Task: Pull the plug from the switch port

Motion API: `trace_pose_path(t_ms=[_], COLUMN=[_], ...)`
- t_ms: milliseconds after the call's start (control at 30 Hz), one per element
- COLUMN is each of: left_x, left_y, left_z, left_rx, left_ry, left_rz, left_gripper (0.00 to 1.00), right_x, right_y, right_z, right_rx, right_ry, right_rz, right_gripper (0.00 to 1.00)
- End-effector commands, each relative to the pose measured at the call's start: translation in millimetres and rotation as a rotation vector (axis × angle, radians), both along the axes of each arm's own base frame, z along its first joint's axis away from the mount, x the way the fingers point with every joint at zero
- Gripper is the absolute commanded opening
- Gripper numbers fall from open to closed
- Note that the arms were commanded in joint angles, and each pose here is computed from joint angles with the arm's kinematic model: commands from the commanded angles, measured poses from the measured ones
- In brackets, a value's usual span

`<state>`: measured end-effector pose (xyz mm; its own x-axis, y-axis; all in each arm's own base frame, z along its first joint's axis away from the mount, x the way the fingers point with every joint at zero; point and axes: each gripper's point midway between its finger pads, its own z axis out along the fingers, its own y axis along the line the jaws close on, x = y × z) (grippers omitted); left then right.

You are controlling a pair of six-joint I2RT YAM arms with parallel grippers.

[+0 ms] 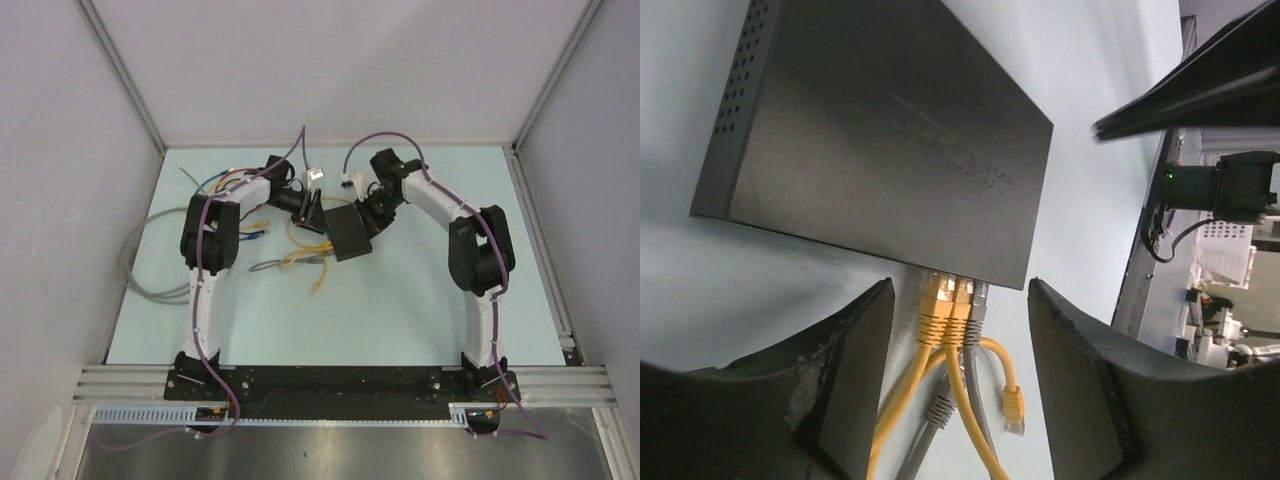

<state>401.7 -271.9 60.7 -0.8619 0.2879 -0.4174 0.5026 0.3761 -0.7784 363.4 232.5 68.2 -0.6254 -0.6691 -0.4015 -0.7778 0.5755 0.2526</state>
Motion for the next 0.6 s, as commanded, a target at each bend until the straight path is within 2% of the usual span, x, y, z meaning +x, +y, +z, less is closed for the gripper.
trace_pose_path(t_ms=[0, 200, 333, 567], left_x=[10.1, 3.4, -3.9, -12.8], left_y=[-5.2, -4.0, -2.4, -1.6], left_z=[9.6, -0.1, -8.6, -21.5], left_rx=[-0.026, -0.036, -0.044, -0.048], left_ry=[-0.018, 0.031, 0.082, 0.138], left_rz=[-0.006, -0.008, -0.004, -0.004], left_gripper=[0.59, 0.55, 0.50, 0.47], right_x=[26.9, 34.1, 30.0, 14.7], right_y=[23.1, 45.6, 48.5, 35.4], right_z=[17.7, 4.0, -26.7, -68.7], right_rx=[0.132, 0.158, 0.092, -0.009], right_ry=[0.030, 0.094, 0.113, 0.162], right_rz=[-0.062, -0.092, -0.094, -0.101], right_gripper=[0.00, 0.00, 0.00, 0.00])
